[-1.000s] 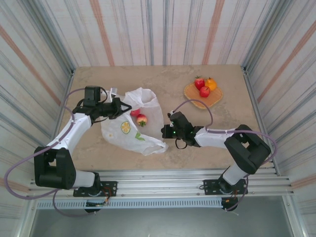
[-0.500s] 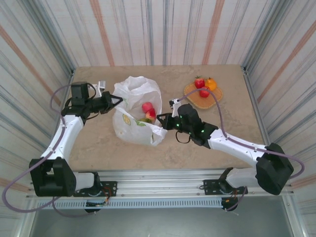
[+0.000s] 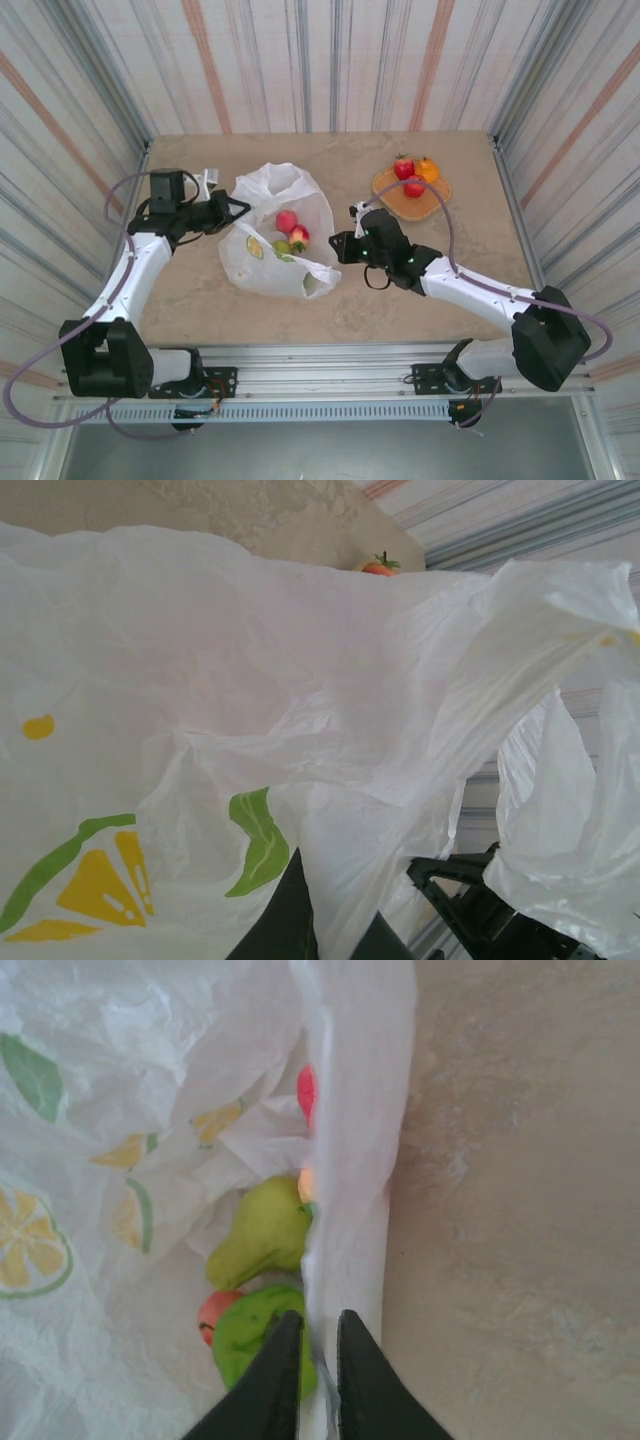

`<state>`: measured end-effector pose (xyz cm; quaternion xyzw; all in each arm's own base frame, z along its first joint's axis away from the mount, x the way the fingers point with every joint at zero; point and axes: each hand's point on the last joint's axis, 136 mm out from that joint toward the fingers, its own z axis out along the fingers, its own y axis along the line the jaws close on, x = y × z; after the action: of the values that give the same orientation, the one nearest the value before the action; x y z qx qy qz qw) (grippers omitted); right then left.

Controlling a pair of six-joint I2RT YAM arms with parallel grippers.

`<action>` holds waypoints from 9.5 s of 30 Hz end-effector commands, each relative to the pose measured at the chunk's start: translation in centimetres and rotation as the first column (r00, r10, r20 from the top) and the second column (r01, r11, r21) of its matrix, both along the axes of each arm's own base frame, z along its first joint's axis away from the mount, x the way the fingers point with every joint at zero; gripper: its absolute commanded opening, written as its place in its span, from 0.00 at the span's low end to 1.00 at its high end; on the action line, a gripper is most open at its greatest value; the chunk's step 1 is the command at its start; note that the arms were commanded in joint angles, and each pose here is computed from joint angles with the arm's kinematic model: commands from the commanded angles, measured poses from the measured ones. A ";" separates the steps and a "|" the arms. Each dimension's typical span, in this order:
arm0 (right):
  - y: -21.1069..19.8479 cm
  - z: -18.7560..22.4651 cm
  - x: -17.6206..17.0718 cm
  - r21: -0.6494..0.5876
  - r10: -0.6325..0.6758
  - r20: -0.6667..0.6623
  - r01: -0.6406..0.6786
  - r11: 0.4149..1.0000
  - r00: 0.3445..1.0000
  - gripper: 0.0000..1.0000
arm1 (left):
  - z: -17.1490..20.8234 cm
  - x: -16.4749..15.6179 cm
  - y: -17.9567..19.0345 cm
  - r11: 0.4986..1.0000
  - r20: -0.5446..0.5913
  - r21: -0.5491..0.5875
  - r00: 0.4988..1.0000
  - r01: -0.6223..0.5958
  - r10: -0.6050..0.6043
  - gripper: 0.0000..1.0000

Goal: Place the fruits into the plastic bag

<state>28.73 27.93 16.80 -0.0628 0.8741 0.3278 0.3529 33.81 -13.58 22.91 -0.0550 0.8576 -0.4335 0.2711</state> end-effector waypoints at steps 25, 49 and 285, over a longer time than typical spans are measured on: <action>-23.9 -4.3 16.7 -0.533 -0.482 -0.006 0.405 0.743 0.876 0.93 | -1.9 -0.7 -1.5 0.998 -0.034 0.032 0.998 0.054 -0.053 0.01; -24.7 -11.0 24.2 -0.656 -0.456 -0.091 0.291 0.696 0.885 0.73 | -2.2 -0.6 -1.5 0.998 -0.043 0.027 0.997 0.057 -0.056 0.01; -28.4 -7.9 28.6 -0.654 -0.441 -0.007 0.329 0.681 0.898 0.68 | -3.1 -0.4 -1.7 0.998 -0.077 0.005 0.995 0.057 -0.056 0.04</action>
<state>57.78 -0.29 5.38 0.0337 0.9562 -0.0726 0.2816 33.56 -15.38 19.65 -0.0537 0.8716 -0.4311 0.2270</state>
